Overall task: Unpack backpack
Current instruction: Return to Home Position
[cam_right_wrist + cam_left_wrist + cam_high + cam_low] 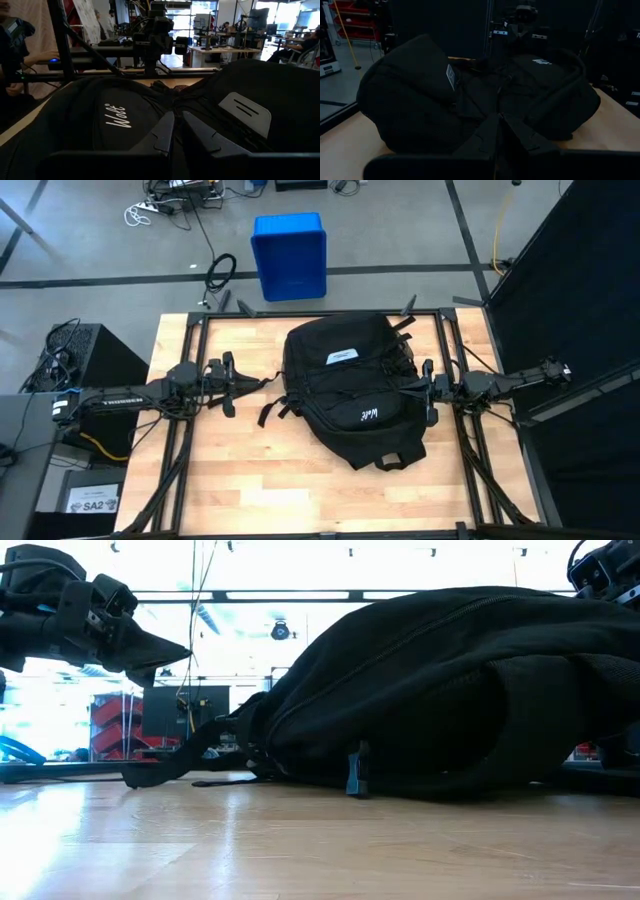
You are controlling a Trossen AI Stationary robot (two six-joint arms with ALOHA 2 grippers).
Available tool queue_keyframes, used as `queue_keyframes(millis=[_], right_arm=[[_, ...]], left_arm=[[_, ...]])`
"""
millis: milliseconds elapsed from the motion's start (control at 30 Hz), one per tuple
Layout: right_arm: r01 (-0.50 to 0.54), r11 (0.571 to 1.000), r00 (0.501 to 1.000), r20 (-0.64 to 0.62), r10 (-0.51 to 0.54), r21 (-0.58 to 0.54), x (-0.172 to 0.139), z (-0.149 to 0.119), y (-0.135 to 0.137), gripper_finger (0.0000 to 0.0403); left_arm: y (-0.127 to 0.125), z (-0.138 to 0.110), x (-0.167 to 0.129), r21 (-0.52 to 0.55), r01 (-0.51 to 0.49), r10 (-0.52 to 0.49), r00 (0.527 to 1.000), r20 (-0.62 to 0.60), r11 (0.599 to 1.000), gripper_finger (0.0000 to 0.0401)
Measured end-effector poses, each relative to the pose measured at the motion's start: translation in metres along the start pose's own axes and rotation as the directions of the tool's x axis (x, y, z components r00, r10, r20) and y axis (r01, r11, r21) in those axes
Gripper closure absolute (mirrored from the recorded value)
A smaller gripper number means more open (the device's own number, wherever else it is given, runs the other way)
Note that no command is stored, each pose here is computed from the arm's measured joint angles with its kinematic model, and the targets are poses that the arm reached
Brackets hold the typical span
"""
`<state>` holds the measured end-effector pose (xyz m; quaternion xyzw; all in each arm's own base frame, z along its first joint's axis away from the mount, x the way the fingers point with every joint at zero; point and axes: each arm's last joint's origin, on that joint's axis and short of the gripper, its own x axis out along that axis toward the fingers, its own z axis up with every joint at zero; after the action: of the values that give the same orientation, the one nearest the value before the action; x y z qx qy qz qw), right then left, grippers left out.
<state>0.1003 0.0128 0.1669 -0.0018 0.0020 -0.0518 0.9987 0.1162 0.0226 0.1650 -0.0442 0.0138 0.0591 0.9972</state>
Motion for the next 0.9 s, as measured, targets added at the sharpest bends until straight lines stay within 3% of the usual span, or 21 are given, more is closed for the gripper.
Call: queue_keyframes(millis=[900], right_arm=[[0.0, 1.0, 1.0, 0.0, 0.0, 0.0, 0.0, 0.0, 0.0, 0.0397]], left_arm=[[0.0, 0.0, 0.0, 0.0, 0.0, 0.0, 1.0, 0.0, 1.0, 0.0401]])
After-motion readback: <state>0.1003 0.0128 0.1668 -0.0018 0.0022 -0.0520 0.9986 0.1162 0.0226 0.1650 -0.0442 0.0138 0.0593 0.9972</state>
